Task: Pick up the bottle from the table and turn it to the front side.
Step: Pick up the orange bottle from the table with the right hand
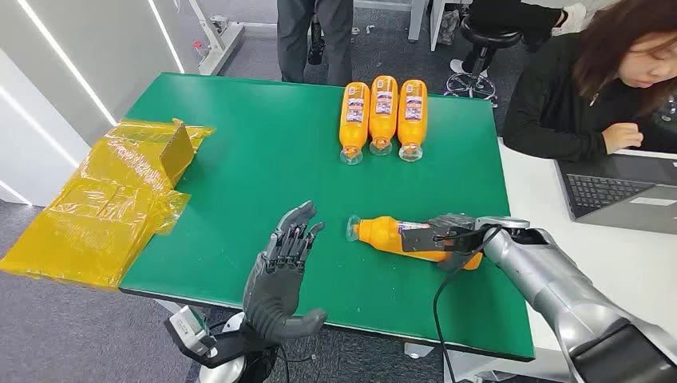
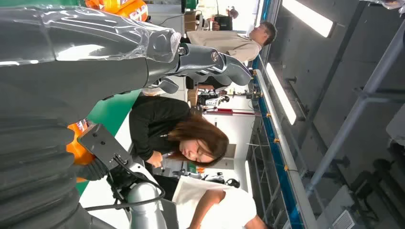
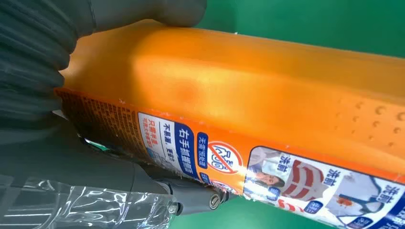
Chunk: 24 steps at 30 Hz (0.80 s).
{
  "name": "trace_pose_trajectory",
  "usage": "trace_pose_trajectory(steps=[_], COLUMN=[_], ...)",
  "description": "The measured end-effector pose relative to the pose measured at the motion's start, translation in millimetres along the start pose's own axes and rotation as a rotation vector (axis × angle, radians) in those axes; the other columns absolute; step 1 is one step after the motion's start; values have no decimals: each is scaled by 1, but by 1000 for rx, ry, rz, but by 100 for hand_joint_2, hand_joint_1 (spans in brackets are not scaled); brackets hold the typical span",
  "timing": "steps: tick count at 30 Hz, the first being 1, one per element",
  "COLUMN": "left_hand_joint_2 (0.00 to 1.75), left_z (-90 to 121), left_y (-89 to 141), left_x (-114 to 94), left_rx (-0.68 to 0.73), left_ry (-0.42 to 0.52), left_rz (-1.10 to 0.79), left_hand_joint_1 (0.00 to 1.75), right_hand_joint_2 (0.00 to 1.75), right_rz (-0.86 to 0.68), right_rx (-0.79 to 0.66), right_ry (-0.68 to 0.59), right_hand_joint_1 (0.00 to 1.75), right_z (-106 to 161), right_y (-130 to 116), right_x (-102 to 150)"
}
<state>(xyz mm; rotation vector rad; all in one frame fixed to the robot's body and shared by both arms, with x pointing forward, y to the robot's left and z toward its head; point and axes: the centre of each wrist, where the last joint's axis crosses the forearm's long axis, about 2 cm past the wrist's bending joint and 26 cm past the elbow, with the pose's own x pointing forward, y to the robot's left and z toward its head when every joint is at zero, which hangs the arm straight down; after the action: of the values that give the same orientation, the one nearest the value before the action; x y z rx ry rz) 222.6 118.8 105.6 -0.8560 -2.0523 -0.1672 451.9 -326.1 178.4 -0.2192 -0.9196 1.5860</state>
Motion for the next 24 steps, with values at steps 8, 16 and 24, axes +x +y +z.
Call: trace_pose_trajectory(steps=[8, 16, 24], left_hand_joint_2=[175, 175, 175], left_z=[2, 9, 15], left_y=[0, 1, 2], left_x=[2, 6, 9], left_rx=[7, 34, 51], left_ry=[-1, -2, 0], left_rz=[-7, -34, -54], left_hand_joint_1=[0, 0, 0], right_hand_joint_2=[175, 175, 175], right_rz=[12, 25, 5], right_rx=[-90, -419, -732], right_ry=[-19, -125, -233], right_hand_joint_1=[175, 175, 175], right_z=[0, 10, 24], right_y=[-2, -9, 29], right_x=[1, 5, 9])
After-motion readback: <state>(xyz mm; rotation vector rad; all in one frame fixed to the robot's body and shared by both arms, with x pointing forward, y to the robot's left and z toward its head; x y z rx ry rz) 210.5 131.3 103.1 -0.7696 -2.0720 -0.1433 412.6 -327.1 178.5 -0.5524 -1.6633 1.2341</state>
